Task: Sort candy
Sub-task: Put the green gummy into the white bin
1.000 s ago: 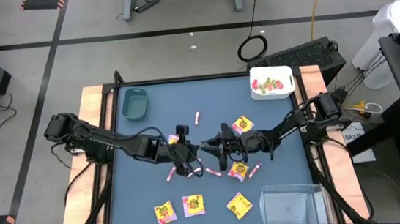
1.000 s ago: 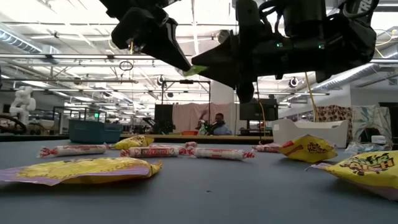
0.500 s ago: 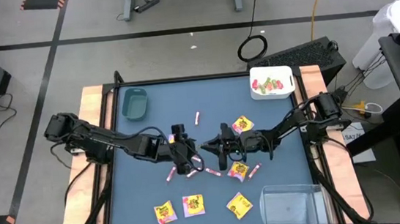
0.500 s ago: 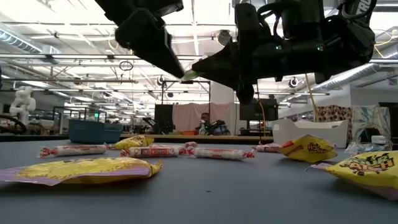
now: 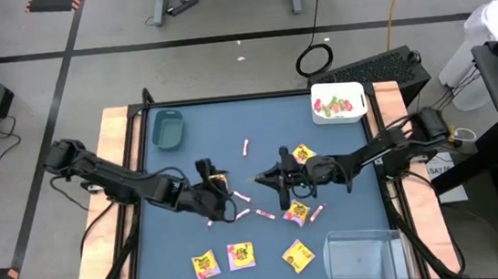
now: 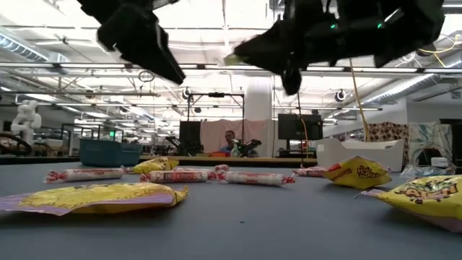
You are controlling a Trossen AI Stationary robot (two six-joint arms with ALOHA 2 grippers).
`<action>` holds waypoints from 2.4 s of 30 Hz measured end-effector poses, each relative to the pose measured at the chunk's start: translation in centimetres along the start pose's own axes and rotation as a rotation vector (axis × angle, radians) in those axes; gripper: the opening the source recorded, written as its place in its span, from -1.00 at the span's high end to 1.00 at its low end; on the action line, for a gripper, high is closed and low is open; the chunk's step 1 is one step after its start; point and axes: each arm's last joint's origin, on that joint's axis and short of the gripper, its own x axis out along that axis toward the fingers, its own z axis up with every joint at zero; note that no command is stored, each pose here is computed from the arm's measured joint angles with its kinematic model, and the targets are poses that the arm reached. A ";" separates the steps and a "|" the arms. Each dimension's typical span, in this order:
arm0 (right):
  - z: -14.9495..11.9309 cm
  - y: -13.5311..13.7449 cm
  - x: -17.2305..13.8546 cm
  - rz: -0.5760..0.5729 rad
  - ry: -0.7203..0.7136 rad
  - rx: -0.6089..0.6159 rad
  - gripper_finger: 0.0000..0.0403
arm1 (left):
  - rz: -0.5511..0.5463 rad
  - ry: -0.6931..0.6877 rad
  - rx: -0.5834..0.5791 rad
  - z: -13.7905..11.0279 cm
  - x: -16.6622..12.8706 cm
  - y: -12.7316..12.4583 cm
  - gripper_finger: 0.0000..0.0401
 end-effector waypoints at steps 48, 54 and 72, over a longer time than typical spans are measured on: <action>7.2 0.1 -7.5 -0.079 0.077 -0.376 0.81 | -0.054 -0.664 -0.220 -1.1 -0.8 3.7 -0.63; 7.2 0.1 -7.5 -0.071 0.094 -0.632 0.81 | -0.076 -0.668 -0.204 -1.1 -0.4 4.3 -0.63; 7.1 0.1 -7.5 -0.042 0.118 -1.228 0.81 | -0.103 -0.645 -0.165 -1.3 -0.2 4.2 -0.63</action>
